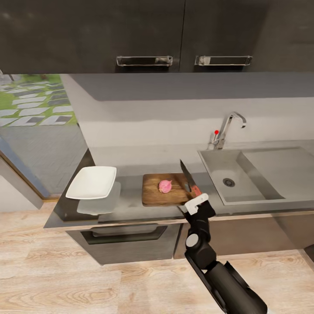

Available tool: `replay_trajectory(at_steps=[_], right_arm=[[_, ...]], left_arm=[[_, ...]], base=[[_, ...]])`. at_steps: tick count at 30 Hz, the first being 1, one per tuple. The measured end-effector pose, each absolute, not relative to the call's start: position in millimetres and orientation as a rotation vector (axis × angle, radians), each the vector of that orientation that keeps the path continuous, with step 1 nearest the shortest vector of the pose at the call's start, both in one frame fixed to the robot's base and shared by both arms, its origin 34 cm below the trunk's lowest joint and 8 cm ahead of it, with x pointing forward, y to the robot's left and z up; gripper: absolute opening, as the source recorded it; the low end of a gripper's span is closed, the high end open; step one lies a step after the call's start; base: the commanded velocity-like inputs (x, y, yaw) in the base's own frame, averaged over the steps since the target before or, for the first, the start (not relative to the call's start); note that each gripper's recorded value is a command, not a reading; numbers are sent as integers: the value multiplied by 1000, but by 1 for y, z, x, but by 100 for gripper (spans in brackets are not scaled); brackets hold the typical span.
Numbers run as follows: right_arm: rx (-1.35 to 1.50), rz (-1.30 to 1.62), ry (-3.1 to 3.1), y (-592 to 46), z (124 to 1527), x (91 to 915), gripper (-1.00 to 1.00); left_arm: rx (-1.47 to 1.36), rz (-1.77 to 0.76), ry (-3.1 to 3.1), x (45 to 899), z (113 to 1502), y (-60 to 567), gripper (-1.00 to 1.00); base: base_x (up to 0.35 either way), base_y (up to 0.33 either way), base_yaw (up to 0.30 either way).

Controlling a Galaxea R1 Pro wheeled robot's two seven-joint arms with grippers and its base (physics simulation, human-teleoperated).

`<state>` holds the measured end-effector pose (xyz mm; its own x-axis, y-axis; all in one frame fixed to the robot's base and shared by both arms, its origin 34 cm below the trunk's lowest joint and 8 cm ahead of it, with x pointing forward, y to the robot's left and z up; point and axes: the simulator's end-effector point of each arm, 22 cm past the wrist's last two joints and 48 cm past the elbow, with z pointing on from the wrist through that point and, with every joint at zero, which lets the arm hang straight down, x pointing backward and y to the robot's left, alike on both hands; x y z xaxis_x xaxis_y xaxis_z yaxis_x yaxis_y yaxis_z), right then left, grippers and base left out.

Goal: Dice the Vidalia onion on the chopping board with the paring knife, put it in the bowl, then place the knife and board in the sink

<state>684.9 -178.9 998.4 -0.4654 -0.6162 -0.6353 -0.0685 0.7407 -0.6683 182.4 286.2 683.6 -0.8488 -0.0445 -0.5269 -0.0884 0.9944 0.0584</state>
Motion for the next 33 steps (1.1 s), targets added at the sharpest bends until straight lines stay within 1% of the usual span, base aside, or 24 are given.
replay_trajectory(at_steps=[6,10,15,20,33], right_arm=[[-551,-758,1882,-154,1032,701,-100],[-689,-712,1865,-128,1032,708,-100],[-865,-728,1842,-115,1025,708,-100],[-910,-714,1855,-112,1019,707,-100],[-883,-733,1886,-132,1016,712,-100]], left_arm=[[-94,107,2586,182,683,286,100],[-94,106,2586,182,683,285,100],[-95,106,2590,181,683,285,100],[-94,106,2593,179,683,285,100],[-94,105,2594,179,682,285,100]], base=[[0,0,0],[0,0,0],[0,0,0],[0,0,0],[0,0,0]])
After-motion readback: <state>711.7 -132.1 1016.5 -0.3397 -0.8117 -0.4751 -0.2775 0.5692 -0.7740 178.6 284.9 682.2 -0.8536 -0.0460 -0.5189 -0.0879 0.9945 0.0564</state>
